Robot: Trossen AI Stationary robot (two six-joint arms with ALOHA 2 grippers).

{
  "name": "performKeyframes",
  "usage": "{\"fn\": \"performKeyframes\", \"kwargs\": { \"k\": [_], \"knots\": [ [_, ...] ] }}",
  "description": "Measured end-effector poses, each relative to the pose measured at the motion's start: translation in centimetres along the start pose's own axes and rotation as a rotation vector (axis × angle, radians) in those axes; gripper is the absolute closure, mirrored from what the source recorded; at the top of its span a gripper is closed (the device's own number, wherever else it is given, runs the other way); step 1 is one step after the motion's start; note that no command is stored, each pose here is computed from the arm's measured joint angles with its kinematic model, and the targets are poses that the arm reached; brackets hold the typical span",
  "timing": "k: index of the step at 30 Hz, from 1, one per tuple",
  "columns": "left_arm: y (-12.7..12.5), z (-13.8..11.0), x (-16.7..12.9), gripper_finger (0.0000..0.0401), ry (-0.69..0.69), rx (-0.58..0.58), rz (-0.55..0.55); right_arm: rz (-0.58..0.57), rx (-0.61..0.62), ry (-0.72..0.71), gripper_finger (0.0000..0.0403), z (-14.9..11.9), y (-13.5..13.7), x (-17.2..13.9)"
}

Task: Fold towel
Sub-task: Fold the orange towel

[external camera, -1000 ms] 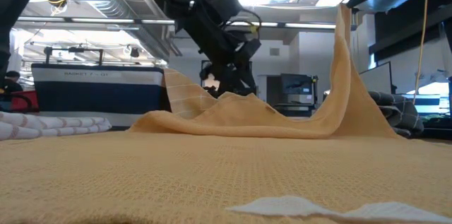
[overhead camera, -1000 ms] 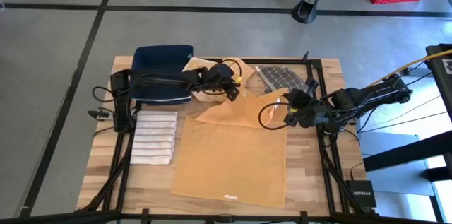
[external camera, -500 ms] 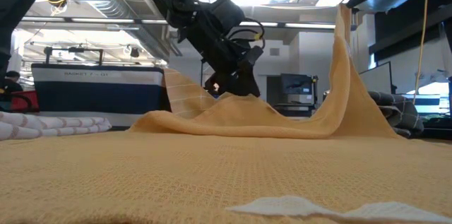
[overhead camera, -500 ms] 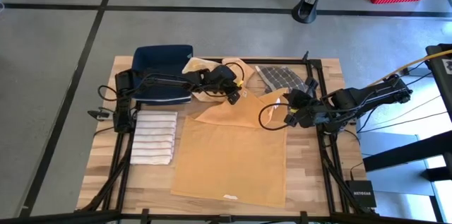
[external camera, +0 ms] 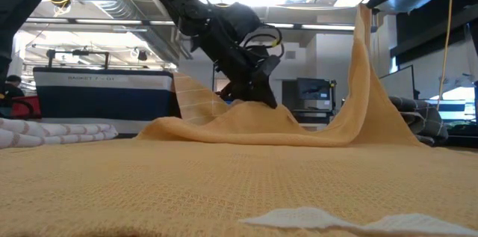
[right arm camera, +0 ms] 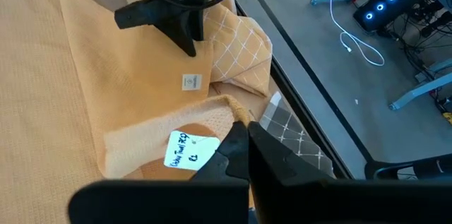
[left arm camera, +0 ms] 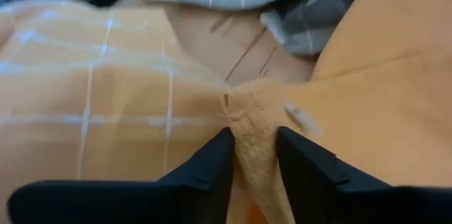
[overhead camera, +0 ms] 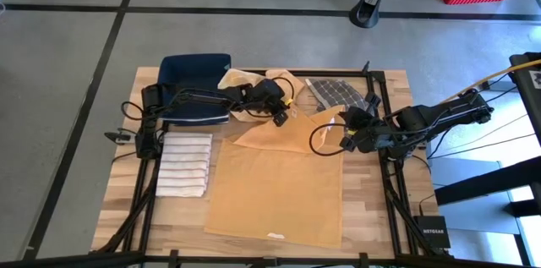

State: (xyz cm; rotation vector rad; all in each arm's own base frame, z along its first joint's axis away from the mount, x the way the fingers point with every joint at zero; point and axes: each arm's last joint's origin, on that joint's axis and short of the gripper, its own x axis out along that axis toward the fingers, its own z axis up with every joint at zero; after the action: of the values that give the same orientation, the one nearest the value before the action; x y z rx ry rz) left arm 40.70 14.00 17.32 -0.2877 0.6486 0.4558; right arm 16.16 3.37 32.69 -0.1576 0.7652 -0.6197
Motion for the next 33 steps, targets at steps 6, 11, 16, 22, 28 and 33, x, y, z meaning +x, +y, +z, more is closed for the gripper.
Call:
{"fn": "performKeyframes", "kwargs": {
  "k": [6,11,16,22,28,33],
  "knots": [
    [0.1,0.5,0.0,0.0343,-0.046,0.027,-0.006,0.0,-0.001,0.0,0.0402,0.0,0.0,0.0],
    [0.1,0.4,0.0,0.0394,-0.041,0.06,-0.004,0.0,-0.001,0.001,0.0402,0.0,0.0,0.0],
    [-0.7,0.4,-0.7,0.0398,-0.03,0.114,0.029,0.012,0.0,0.006,0.0402,0.0,0.0,0.0],
    [-3.4,2.6,-7.1,0.04,-0.082,0.246,0.155,0.013,0.002,0.005,0.0402,0.0,0.0,0.0],
    [-5.4,4.3,-17.4,0.04,-0.167,0.32,0.237,0.014,0.01,-0.003,0.0402,0.1,0.1,0.0],
    [-4.4,4.1,-24.2,0.04,-0.184,0.327,0.31,-0.03,0.013,-0.027,0.0402,0.2,0.0,0.0]
  ]
}}
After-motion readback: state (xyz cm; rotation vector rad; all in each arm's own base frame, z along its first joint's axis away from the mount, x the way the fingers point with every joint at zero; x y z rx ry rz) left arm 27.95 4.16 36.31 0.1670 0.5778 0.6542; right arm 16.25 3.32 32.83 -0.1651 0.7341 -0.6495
